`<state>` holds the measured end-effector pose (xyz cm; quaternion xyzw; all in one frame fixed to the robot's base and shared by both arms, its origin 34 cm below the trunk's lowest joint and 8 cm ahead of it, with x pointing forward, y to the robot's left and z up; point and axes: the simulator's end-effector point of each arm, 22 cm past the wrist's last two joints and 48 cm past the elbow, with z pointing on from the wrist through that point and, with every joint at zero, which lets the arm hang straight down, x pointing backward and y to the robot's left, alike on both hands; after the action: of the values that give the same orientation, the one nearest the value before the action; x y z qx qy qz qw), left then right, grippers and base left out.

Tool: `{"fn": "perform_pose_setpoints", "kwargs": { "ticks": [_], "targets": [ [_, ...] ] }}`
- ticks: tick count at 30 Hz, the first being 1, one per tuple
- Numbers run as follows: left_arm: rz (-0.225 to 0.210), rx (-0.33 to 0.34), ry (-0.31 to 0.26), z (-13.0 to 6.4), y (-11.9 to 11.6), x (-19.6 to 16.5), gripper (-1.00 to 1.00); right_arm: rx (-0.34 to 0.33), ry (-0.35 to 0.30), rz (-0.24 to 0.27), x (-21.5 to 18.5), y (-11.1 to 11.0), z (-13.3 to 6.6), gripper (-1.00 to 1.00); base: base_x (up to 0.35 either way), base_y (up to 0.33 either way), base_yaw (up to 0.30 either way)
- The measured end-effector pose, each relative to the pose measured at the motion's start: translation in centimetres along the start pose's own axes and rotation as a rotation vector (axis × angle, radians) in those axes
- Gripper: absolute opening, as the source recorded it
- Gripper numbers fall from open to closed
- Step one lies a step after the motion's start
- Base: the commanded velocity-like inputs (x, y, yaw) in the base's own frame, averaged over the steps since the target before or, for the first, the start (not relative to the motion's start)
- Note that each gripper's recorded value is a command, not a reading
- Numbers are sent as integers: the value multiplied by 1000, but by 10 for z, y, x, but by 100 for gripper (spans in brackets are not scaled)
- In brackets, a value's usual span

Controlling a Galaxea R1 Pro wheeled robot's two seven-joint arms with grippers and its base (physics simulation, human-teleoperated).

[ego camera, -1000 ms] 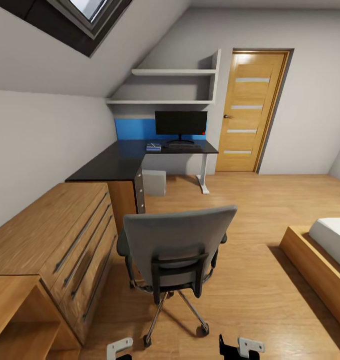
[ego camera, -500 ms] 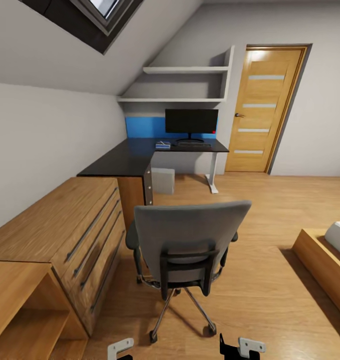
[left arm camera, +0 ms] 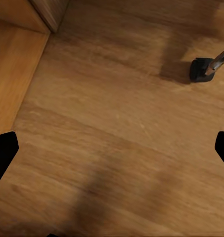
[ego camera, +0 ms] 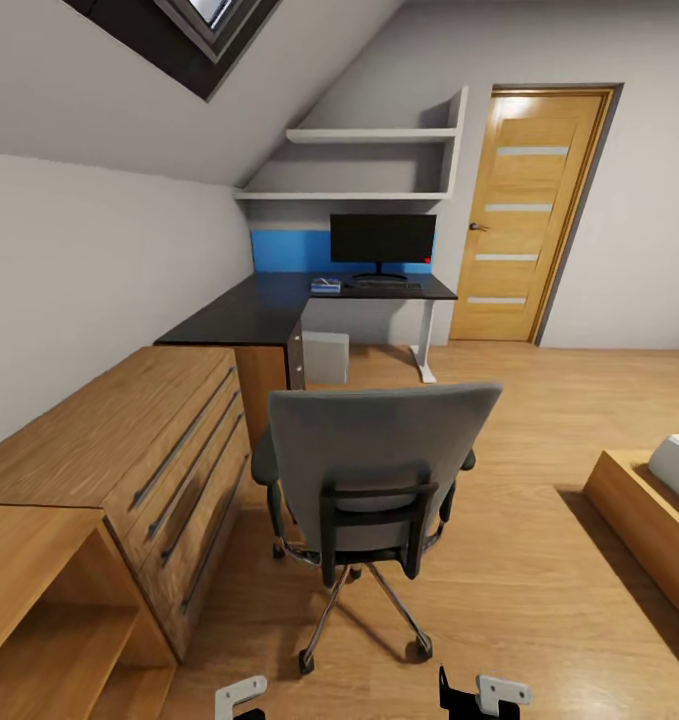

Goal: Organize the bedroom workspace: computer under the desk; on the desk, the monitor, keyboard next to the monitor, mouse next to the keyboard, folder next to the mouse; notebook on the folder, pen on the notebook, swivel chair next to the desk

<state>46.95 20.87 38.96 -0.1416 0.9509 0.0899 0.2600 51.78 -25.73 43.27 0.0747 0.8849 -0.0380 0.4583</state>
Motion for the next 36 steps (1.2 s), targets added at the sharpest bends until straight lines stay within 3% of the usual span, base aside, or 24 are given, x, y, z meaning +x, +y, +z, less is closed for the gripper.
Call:
{"fn": "perform_pose_setpoints", "kwargs": {
  "ticks": [22, 23, 24, 29, 31, 36],
  "targets": [
    [-4, 10, 1, 35, -4, 30, 100, 1, 0, -1, 42, -3, 19, 100, -59, 0, 0],
    [-9, 106, 3, 35, -25, 32, 100, 12, -8, -4, 41, -11, 22, 100, 0, 0, 0],
    [-11, 152, 3, 36, -35, 32, 100, 20, -14, -7, 40, -18, 24, 100, 0, 0, 0],
    [-22, 242, -17, 38, -61, 28, 100, 49, -48, -17, 31, -41, 37, 100, 0, 0, 0],
    [-35, 295, -45, 35, -82, 15, 100, 65, -77, -16, 17, -50, 45, 100, 0, 0, 0],
    [-43, 356, -66, 34, -109, -9, 100, 95, -114, -6, -7, -61, 63, 100, 0, 0, 0]
  ]
}}
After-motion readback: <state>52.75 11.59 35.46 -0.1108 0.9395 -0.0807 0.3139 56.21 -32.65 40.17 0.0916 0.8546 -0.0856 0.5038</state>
